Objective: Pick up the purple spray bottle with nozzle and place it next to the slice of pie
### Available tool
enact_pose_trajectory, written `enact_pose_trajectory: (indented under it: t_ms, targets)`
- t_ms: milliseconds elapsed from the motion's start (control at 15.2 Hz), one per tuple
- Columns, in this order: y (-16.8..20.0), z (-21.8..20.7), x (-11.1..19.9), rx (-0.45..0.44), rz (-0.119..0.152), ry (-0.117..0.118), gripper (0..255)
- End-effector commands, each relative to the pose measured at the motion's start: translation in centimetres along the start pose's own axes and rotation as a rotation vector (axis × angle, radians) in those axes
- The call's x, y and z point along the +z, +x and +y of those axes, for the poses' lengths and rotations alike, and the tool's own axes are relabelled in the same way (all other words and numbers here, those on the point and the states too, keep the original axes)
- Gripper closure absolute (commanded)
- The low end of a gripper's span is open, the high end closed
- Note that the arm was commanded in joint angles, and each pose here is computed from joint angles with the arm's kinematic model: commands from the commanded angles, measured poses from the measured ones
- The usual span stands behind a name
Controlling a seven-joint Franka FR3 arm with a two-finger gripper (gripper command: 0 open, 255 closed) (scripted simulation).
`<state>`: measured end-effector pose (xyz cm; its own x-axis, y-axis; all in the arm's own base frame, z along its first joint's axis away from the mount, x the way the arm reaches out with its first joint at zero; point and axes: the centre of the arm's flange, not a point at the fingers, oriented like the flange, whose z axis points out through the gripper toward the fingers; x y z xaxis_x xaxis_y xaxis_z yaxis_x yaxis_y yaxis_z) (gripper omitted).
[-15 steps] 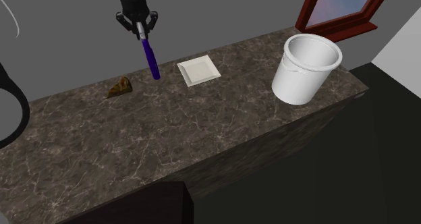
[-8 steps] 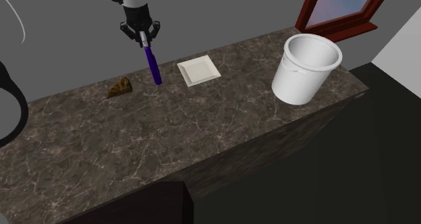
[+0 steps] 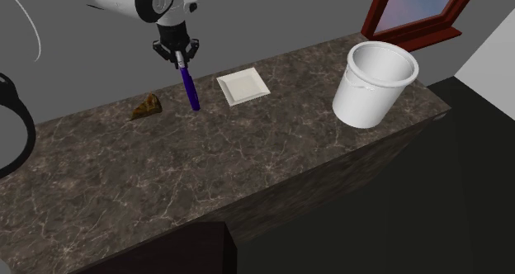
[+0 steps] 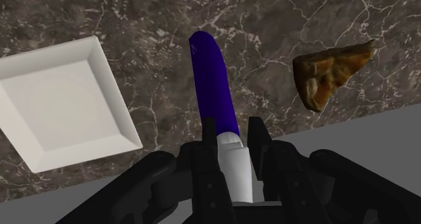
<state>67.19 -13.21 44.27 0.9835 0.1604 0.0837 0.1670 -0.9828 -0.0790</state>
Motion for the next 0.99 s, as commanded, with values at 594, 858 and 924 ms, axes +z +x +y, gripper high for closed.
enact_pose_trajectory:
  t_ms: [594, 858, 924]
  targets:
    - [-0.1, 0.0, 0.7, 0.0, 0.001, 0.0, 0]
    - [-0.1, 0.0, 0.7, 0.0, 0.001, 0.0, 0]
    - [-0.1, 0.0, -0.7, 0.0, 0.001, 0.0, 0]
